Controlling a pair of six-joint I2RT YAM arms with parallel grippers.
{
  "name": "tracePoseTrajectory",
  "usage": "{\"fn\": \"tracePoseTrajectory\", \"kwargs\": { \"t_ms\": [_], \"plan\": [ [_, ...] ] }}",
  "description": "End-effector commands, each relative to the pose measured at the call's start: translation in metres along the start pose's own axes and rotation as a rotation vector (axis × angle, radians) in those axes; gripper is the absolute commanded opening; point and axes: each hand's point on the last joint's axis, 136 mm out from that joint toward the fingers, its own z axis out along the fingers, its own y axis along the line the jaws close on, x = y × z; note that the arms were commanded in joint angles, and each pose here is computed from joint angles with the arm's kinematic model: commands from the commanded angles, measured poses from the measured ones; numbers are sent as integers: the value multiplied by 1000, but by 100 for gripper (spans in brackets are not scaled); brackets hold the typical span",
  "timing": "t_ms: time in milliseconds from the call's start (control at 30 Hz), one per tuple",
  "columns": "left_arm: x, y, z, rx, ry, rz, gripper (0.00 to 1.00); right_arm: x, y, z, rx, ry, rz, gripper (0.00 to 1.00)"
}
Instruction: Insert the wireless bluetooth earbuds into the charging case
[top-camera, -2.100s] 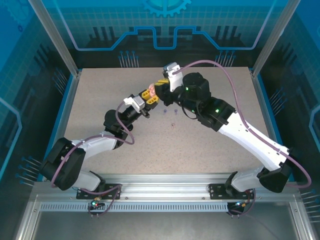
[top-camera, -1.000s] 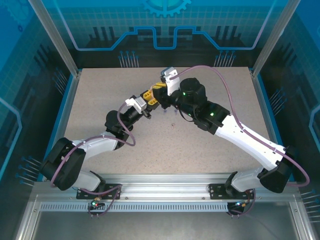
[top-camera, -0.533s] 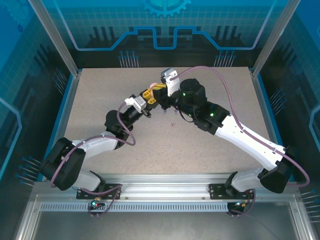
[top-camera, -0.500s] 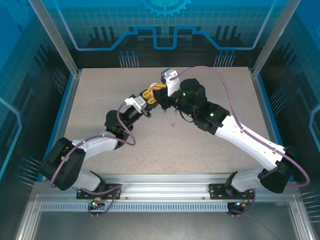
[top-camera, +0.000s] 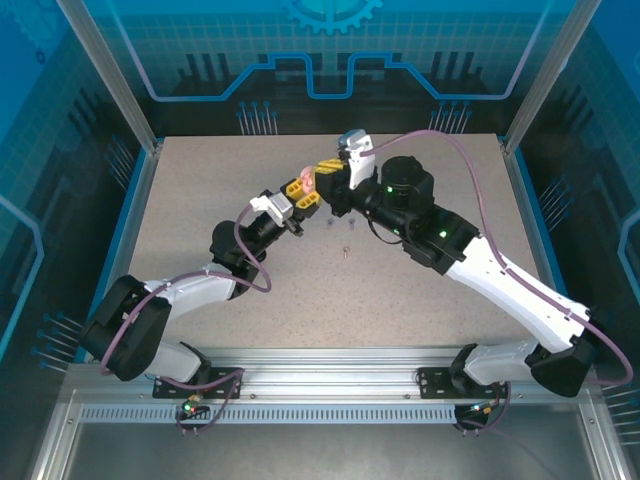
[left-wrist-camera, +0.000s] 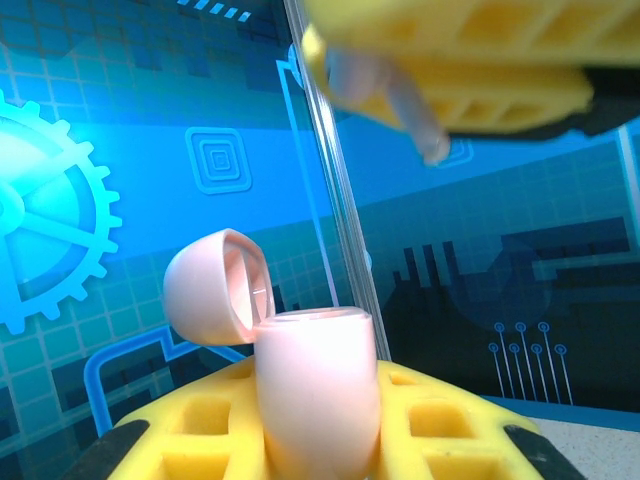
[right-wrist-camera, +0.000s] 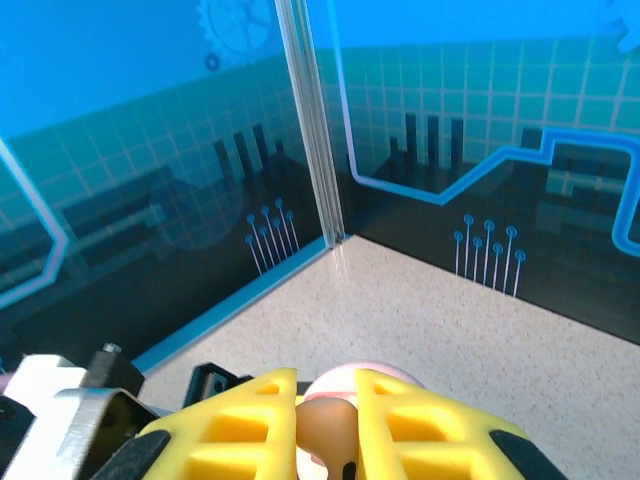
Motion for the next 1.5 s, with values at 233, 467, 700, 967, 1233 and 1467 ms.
{"fn": "tracePoseTrajectory", "kwargs": {
  "t_ms": [233,467,700,967,1233,1467],
  "plan": [
    [-24,0,5,-3,-77,45,0,-5,5,12,-40,-20,27,16],
    [-28,0,5,-4,-84,54,0,5,-2,23,-21,0,32,16],
    [-31,0,5,-4,-91,54,0,12,-13,24,3,14,42,15],
    [-33,0,6,-1,-96,51,0,20,-14,29,-10,35,63,14],
    [-34,-1,6,-2,-99,53,0,30,-12,36,-24,61,77,12],
    [-35,0,6,-4,-100,58,0,36,-19,31,10,64,66,12]
  ]
}}
